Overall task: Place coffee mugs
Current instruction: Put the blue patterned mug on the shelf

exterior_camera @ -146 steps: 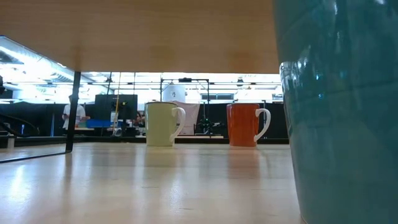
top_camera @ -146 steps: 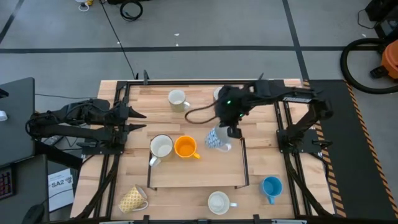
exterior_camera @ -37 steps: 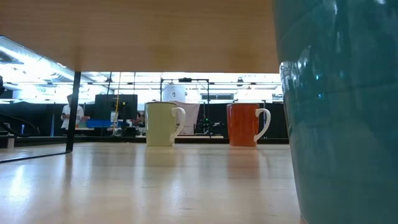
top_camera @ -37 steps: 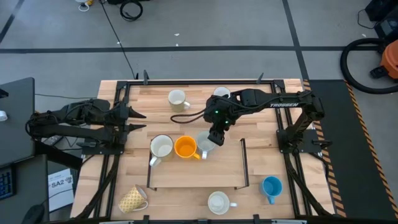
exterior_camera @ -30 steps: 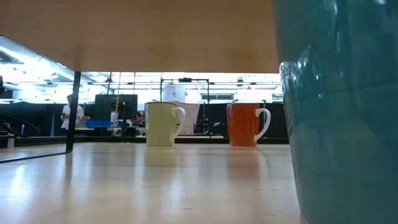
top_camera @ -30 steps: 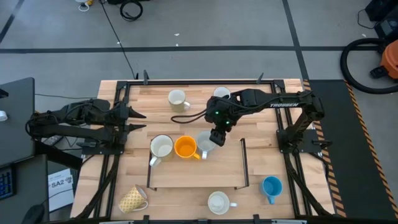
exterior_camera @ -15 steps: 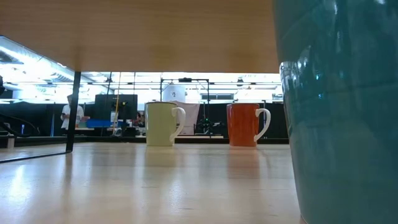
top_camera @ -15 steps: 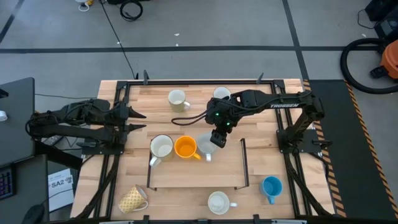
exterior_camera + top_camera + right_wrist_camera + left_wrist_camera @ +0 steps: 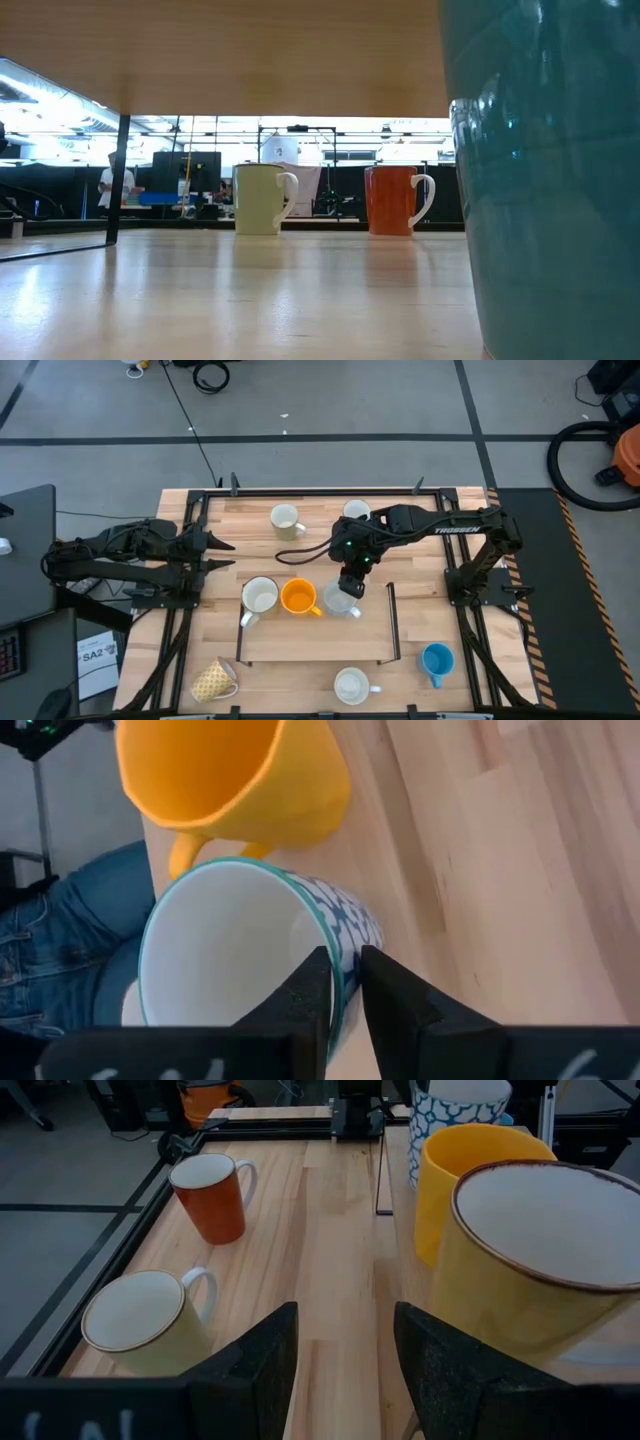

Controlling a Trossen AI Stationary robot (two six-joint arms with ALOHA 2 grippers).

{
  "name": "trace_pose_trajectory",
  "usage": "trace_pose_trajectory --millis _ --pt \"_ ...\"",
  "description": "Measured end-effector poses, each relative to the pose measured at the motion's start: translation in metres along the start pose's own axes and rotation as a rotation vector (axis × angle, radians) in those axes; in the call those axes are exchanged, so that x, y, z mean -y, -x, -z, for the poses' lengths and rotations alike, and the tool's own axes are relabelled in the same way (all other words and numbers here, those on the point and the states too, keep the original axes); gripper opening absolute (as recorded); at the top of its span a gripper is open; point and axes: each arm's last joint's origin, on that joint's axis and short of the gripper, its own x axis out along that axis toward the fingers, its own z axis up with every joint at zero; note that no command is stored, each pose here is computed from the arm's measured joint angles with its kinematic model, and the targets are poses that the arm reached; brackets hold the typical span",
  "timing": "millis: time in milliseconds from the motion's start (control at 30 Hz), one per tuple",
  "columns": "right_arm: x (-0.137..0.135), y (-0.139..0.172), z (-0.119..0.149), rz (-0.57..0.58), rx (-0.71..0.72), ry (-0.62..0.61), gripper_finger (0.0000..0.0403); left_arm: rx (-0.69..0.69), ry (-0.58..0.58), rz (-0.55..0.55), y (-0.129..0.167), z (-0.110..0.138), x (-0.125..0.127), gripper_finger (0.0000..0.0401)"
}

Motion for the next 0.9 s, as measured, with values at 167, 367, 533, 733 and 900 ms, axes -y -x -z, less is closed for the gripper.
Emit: trace_pose_trajectory --millis 167,367,533,733,900 --pt "-0.0002 0.0 -0.0008 0.0 0.009 0.014 0.0062 0.001 0.0 0.0 0.0001 0.0 0.0 0.0173" --pt "0.0002 0.0 -0.0012 0.017 0.019 0.014 0.0062 0.0 0.0 0.0 0.0 0.0 0.0 0.0173" --pt "-0.0005 0.0 -0.0026 0.01 0.033 0.019 0.0064 0.0 0.0 0.0 0.0 0.0 0.0 0.0173" --pt "-0.0024 0.0003 -0.0067 -0.008 0.074 0.062 0.008 0.0 0.0 0.0 0.0 0.0 0.0 0.0173" --pt "-0.0021 0.0003 -0.0069 0.006 0.081 0.068 0.0117 0.0 0.0 0.0 0.0 0.0 0.0 0.0173"
